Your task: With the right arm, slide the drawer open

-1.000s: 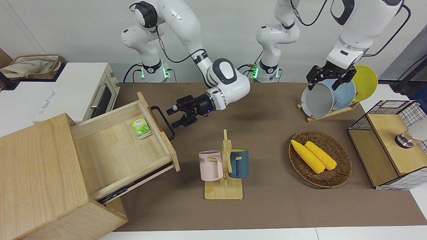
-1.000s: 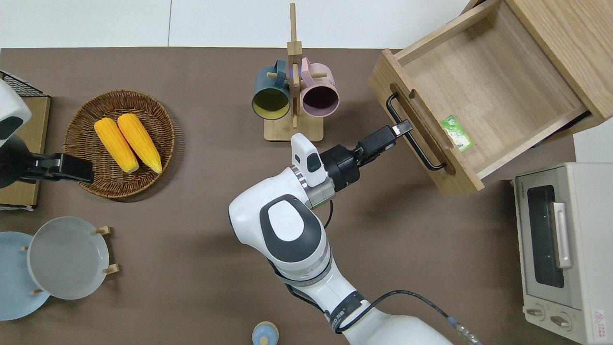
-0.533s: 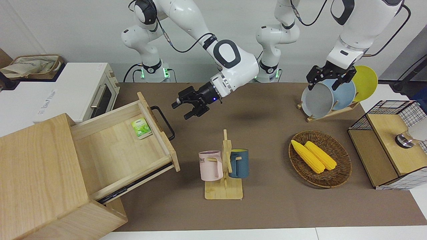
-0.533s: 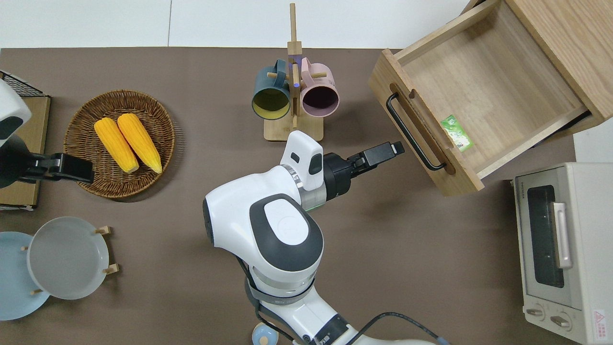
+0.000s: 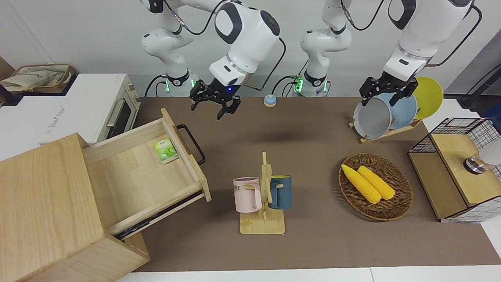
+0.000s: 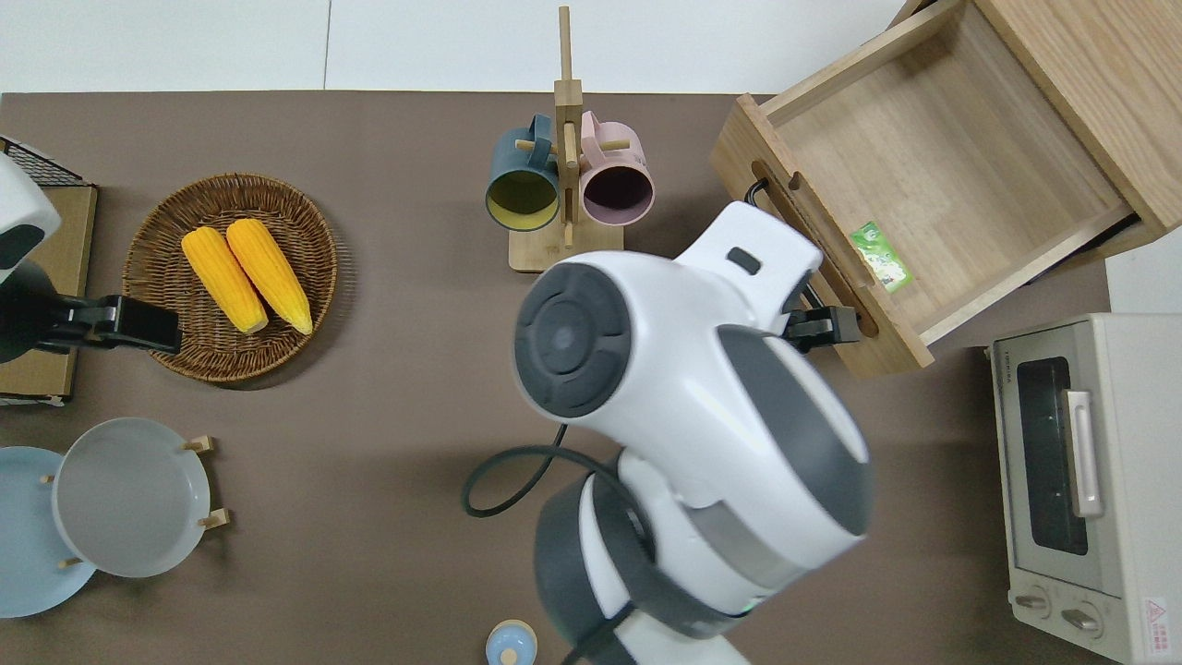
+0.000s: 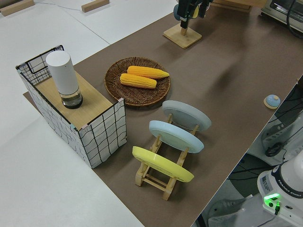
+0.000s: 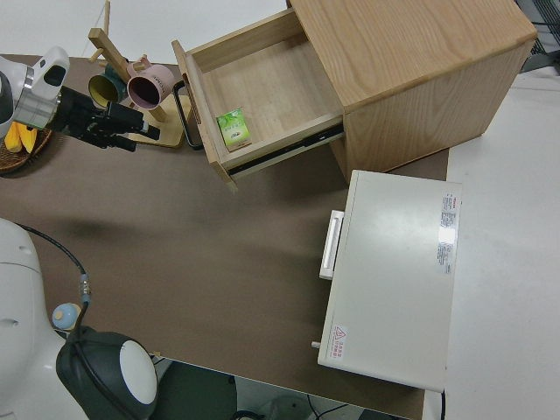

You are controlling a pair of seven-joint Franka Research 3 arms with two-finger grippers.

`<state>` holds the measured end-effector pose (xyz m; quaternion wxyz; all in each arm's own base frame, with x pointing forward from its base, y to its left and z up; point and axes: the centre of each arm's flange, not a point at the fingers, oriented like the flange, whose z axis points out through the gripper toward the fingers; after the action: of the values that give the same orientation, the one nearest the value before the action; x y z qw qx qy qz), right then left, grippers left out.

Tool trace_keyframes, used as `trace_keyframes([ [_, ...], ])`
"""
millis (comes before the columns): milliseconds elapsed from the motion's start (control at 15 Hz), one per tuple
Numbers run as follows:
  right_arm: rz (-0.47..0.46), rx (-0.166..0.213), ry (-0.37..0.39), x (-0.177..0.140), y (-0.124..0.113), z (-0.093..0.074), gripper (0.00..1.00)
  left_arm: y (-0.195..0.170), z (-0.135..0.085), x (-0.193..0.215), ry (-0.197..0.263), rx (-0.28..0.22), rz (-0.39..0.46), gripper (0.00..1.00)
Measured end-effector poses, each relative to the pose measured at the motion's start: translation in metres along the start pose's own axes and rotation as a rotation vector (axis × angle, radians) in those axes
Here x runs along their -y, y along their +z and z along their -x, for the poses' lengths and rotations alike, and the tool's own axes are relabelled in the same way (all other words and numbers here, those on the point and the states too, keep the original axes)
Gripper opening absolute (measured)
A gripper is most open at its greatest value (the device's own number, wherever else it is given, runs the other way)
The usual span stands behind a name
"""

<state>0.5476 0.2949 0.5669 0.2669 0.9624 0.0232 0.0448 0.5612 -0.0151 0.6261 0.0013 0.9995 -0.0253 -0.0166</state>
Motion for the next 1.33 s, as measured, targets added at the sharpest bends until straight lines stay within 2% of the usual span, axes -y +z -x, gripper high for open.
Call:
trace_keyframes([
  [133,-0.114,0.035,0.06,-0.04,-0.004,-0.003,0.99,0.0,0.0,0.0,0.0,0.0,0.0,1.0],
  [333,-0.258,0.052,0.112,-0.093,-0.005,-0.01,0.99,0.0,0.0,0.0,0.0,0.0,0.0,1.0],
  [400,-0.315,0.065,0.122,-0.118,0.002,-0.014,0.99,0.0,0.0,0.0,0.0,0.0,0.0,1.0],
  [533,-0.381,0.086,0.134,-0.146,0.016,-0.022,0.99,0.0,0.0,0.0,0.0,0.0,0.0,1.0],
  [867,-0.507,0.072,0.144,-0.221,0.063,-0.041,0.99,0.0,0.0,0.0,0.0,0.0,0.0,1.0],
  [1067,-0.521,0.06,0.154,-0.243,0.084,-0.047,0.99,0.0,0.0,0.0,0.0,0.0,0.0,1.0],
  [1333,-0.523,0.064,0.143,-0.242,0.107,-0.057,0.99,0.0,0.0,0.0,0.0,0.0,0.0,1.0],
])
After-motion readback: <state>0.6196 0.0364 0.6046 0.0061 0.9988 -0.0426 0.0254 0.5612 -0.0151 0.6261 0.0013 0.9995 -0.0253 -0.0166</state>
